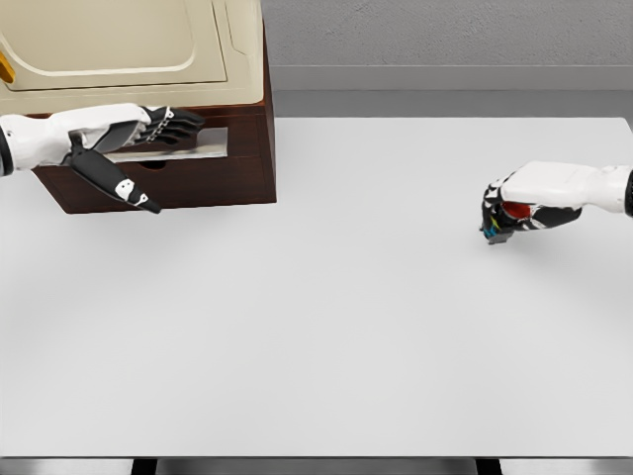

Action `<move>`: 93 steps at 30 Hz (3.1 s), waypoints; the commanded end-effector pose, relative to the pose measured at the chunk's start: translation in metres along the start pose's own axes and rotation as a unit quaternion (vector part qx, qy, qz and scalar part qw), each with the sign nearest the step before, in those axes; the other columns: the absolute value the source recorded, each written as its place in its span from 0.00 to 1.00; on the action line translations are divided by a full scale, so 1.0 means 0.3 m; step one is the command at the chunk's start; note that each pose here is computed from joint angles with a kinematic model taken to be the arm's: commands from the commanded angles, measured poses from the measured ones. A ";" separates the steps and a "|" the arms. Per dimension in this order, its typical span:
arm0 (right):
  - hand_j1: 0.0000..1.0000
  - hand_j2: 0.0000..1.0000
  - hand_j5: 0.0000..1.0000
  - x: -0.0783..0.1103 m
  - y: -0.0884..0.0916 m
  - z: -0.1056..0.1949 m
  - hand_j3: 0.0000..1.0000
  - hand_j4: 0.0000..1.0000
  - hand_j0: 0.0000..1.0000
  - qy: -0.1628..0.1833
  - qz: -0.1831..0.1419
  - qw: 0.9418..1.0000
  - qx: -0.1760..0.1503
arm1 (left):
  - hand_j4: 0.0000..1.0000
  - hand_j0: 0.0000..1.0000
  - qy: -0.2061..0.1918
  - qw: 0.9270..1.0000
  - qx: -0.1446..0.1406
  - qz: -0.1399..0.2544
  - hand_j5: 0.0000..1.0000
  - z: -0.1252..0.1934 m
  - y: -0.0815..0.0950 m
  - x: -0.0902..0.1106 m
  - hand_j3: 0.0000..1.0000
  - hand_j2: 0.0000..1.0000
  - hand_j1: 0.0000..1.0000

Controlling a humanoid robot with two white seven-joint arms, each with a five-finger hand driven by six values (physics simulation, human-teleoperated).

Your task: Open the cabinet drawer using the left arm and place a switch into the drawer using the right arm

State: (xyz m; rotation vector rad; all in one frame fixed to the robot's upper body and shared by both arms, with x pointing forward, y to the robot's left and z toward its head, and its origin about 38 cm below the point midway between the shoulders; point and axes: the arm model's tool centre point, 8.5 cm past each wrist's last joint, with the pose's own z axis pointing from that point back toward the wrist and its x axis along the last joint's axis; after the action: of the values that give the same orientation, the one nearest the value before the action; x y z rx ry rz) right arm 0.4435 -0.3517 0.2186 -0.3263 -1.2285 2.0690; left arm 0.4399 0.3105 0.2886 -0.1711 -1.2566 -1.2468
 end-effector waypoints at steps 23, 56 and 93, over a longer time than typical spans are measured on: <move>0.43 0.43 0.43 0.161 -0.220 -0.116 0.43 0.43 0.43 -0.072 0.066 0.994 -0.054 | 1.00 1.00 0.008 1.000 -0.009 0.020 1.00 0.004 -0.025 -0.046 1.00 1.00 1.00; 0.43 0.43 0.43 0.333 -0.431 -0.235 0.43 0.43 0.43 -0.135 0.137 0.978 -0.076 | 1.00 1.00 0.019 0.996 -0.080 0.042 1.00 0.176 -0.133 -0.043 1.00 1.00 1.00; 0.43 0.43 0.43 0.550 -0.681 -0.312 0.43 0.43 0.43 -0.195 0.209 0.951 -0.114 | 1.00 1.00 0.034 0.992 -0.065 0.100 1.00 0.265 -0.138 -0.097 1.00 1.00 1.00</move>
State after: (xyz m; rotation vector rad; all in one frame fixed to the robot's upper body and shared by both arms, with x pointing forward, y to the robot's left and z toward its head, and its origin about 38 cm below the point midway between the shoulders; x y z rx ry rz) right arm 0.4642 -0.1200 0.3657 -0.3303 -1.7578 2.4372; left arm 0.3665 0.3630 0.2823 -0.3755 -1.1013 -1.1215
